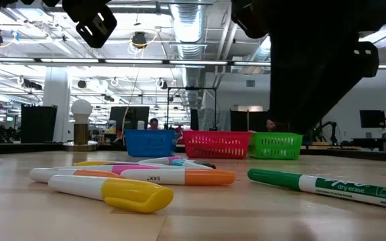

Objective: Pick & Place Markers
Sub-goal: Put the small green marker pen into the yellow bin

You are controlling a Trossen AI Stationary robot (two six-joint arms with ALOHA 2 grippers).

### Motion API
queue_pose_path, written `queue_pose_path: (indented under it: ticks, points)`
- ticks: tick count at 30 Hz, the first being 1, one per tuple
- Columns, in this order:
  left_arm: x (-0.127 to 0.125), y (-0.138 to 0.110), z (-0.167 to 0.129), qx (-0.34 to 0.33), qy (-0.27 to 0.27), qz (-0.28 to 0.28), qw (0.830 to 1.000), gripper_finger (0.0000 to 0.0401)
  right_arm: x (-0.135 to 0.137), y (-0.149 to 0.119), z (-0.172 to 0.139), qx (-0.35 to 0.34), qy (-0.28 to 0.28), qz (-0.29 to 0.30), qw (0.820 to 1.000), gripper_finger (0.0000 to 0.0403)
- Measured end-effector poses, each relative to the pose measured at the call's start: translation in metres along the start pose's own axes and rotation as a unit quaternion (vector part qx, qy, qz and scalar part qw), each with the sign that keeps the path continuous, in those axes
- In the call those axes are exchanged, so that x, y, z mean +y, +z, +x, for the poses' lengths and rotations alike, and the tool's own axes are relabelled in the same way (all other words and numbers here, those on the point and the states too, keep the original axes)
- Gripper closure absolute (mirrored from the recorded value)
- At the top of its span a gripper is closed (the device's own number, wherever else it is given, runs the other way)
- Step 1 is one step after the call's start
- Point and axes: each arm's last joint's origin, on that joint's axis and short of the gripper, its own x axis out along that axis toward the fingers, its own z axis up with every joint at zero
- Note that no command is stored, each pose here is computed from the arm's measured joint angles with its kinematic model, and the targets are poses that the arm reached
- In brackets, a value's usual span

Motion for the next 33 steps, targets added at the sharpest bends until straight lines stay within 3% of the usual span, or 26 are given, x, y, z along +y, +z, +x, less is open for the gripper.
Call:
queue_pose_path:
  ticks: [7,16,22,27,33]
  points:
    - [0.000,0.000,0.000,0.000,0.000,0.000,1.000,0.0261,0.000,-0.003,0.013,0.006,-0.013,-0.006,1.000,0.0199]
    - [0.000,0.000,0.000,0.000,0.000,0.000,1.000,0.0261,0.000,-0.017,0.057,0.033,-0.057,-0.021,0.998,0.0208]
    - [0.002,-0.003,-0.001,0.002,0.006,-0.005,1.000,0.0261,0.001,-0.026,0.062,0.021,-0.072,-0.017,0.997,0.0218]
    - [0.006,-0.012,-0.003,0.009,0.026,-0.014,1.000,0.0261,0.000,-0.029,0.058,0.016,-0.074,-0.022,0.997,0.0248]
    - [0.011,-0.019,-0.006,0.012,0.045,-0.029,0.998,0.0261,0.000,-0.029,0.058,0.020,-0.072,-0.021,0.997,0.0320]
